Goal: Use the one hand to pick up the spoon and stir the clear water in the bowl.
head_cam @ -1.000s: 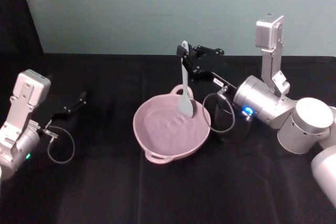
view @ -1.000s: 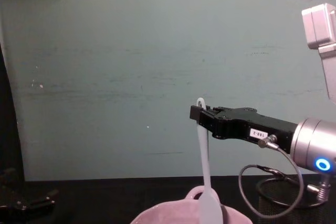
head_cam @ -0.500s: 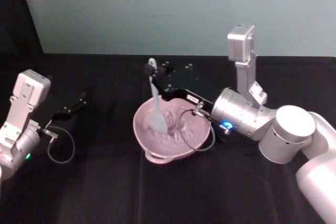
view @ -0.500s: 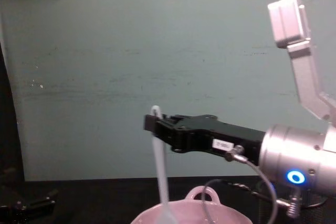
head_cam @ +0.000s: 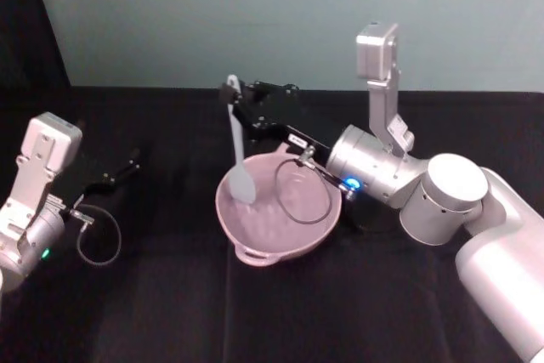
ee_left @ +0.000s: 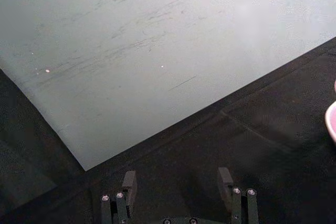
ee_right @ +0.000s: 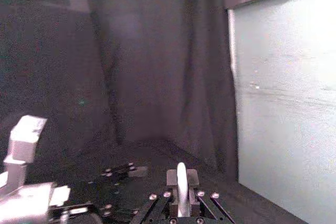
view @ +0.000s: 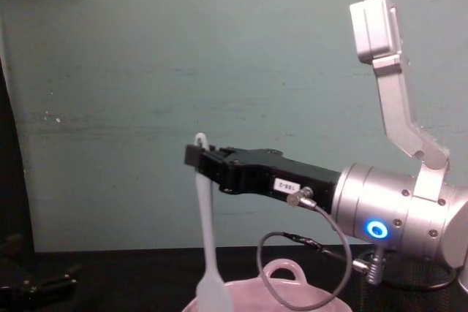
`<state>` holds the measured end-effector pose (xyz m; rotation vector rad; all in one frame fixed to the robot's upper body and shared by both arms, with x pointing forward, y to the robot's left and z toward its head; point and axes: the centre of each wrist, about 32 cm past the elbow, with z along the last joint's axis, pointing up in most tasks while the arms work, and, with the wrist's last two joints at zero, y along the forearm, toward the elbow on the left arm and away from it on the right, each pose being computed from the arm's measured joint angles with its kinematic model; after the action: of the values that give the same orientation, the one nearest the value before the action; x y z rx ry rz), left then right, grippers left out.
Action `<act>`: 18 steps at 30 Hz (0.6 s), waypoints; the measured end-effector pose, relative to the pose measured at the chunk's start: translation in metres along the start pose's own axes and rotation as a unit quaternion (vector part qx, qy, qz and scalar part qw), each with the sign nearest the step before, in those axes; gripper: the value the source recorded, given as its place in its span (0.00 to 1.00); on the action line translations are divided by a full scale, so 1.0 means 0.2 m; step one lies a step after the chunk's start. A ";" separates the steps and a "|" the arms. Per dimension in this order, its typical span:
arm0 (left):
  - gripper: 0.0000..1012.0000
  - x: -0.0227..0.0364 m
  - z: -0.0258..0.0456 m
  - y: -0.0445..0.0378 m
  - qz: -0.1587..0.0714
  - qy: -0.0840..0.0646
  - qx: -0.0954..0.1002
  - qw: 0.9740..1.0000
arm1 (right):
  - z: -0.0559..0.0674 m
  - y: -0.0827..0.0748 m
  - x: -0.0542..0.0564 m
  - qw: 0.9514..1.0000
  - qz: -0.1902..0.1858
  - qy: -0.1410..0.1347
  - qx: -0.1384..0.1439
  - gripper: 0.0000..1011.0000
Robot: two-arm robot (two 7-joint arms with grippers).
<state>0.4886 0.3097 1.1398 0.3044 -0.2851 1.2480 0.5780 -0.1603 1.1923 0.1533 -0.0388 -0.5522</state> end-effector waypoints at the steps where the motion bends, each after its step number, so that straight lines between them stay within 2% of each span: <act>1: 1.00 0.000 0.000 0.000 0.000 0.000 0.000 1.000 | -0.01 0.00 0.02 1.000 -0.006 0.002 0.002 0.11; 7: 1.00 0.000 0.000 0.000 0.000 0.000 0.000 1.000 | -0.03 -0.05 0.08 0.999 -0.036 0.006 0.006 0.12; 10: 1.00 0.000 0.000 0.000 0.000 0.000 0.000 1.000 | -0.04 -0.11 0.11 0.998 -0.060 0.004 0.007 0.11; 18: 1.00 0.000 0.000 0.000 0.000 0.000 0.000 1.000 | 0.00 -0.25 0.12 0.995 -0.094 -0.007 0.012 0.11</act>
<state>0.4886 0.3097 1.1398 0.3045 -0.2850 1.2479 0.5735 -0.2145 1.1846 0.1775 -0.0450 -0.7409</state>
